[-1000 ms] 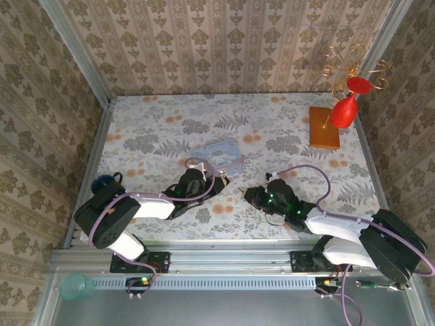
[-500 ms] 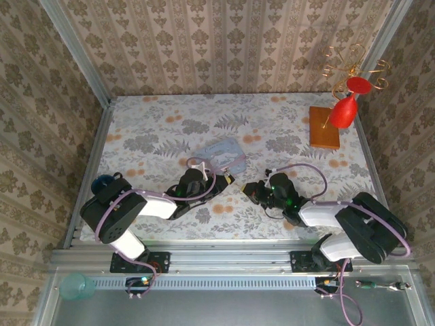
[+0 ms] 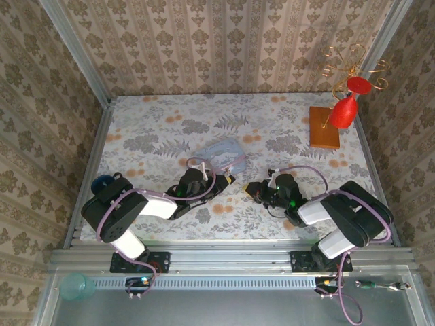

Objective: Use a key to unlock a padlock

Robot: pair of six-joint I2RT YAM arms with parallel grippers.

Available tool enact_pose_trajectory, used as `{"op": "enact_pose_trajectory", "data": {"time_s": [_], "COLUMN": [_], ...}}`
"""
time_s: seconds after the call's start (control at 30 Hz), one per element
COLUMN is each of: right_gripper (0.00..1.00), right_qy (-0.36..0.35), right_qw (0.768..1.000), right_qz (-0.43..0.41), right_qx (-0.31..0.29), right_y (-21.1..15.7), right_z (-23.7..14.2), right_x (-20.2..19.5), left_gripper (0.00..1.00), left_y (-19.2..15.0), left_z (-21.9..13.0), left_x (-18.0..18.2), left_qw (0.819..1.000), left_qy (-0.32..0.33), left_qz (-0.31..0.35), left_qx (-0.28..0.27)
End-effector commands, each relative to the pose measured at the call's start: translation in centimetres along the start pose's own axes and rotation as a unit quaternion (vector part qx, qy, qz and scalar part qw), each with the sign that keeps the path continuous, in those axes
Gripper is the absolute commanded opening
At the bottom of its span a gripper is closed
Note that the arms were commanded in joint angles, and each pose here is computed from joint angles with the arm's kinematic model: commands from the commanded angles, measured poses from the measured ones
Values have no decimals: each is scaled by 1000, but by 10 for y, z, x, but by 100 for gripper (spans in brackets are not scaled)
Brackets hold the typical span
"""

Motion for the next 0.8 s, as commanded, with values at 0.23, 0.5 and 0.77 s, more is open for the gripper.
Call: {"op": "enact_pose_trajectory", "data": {"time_s": [0.23,0.5,0.77], "right_gripper": [0,0,0], "right_qy": [43,47,52], "right_qw": [999,999,998], "right_qz": [-7,0,1], "right_qx": [24,25,25], "right_y": [-2,-2,-2], "right_z": [0,2,4], "right_x": [5,3,1], "left_gripper": [0,0,0], "left_y": [4,3,3], "left_z": [4,4,3], "left_x": [-15,-19,-21], "left_qw": [999,998,998], "left_qy": [-45,-56,-59], "left_qz": [3,-2,-3], "left_qx": [-11,-11,-10]}}
Point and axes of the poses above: each hand's point on the last joint's axis, 136 mm out from that joint toward the fingers, its own z axis out along the fingers, its own x axis along the line the jaws close on, y = z × x, the point moved 9 cm from there along -z, back along the fingers, and after that the axes turned 6 degrees about z, right-handed, at the moved point
